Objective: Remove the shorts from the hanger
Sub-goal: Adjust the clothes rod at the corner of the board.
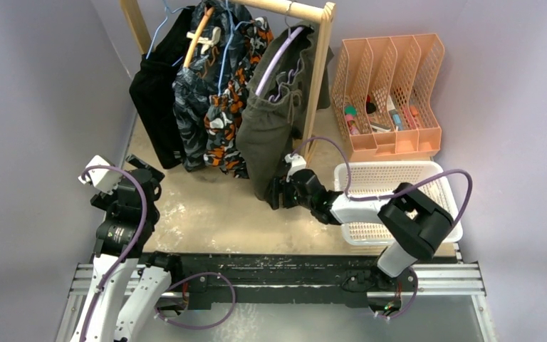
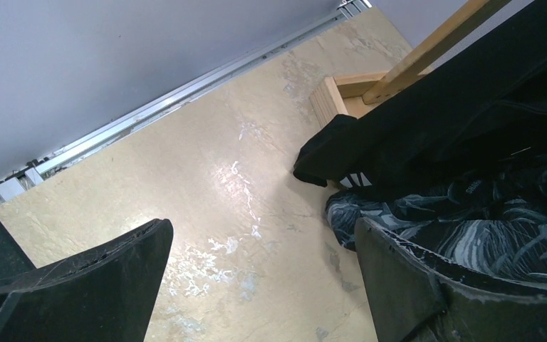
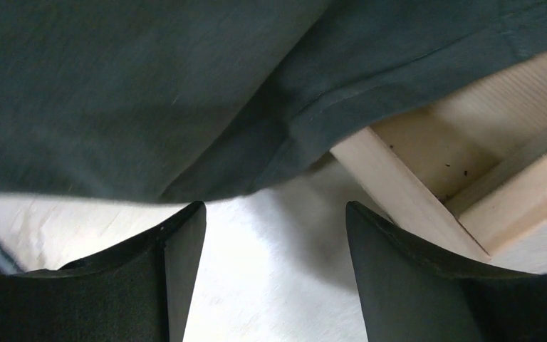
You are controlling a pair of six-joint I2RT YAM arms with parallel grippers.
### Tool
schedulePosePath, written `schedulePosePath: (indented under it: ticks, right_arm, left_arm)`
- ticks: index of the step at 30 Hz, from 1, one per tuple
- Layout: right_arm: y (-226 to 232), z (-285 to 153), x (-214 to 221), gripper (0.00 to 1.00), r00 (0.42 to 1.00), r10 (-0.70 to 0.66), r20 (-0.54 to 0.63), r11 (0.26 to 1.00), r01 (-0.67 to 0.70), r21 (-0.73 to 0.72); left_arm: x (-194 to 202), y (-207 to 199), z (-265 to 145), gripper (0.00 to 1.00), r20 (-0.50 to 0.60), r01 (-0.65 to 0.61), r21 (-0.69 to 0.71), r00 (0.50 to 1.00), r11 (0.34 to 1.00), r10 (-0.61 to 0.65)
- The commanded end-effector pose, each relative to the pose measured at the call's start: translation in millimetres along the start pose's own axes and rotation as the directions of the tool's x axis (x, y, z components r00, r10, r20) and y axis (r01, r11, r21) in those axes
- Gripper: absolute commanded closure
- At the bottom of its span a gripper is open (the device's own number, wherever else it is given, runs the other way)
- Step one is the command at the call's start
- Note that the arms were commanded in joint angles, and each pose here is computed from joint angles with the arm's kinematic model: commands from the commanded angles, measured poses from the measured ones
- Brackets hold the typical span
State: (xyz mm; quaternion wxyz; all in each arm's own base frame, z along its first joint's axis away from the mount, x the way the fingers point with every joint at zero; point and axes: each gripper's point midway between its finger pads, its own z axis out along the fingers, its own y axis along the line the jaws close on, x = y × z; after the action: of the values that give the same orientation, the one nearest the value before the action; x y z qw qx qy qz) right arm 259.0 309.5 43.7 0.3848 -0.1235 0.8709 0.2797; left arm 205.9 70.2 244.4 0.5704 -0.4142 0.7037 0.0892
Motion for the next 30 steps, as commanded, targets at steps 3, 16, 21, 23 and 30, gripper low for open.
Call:
schedulePosePath:
  ticks: [3, 16, 21, 23, 30]
  right_arm:
    - [-92, 17, -67, 0.29, 0.991, 0.025, 0.131, 0.956, -0.062, 0.288]
    - [-143, 33, -136, 0.28, 0.983, 0.034, 0.180, 0.935, -0.095, 0.342]
    - [-161, 33, -154, 0.27, 0.978, 0.041, 0.203, 0.910, -0.120, 0.397]
    - [-168, 33, -159, 0.27, 0.976, 0.054, 0.212, 0.903, -0.138, 0.407]
    - [-170, 29, -171, 0.26, 0.976, 0.077, 0.205, 0.920, -0.149, 0.362]
  left_arm:
    - [-5, -7, -2, 0.00, 0.006, 0.023, 0.025, 1.000, 0.999, -0.023]
    - [8, -23, 0, 0.00, -0.065, 0.017, 0.081, 0.998, 0.997, -0.012]
    - [13, -25, 0, 0.00, -0.084, -0.013, 0.102, 0.996, 0.995, 0.022]
    - [19, -35, -2, 0.00, -0.116, -0.052, 0.152, 0.991, 0.987, 0.070]
    - [25, -54, 2, 0.00, -0.173, -0.143, 0.200, 0.968, 0.969, 0.179]
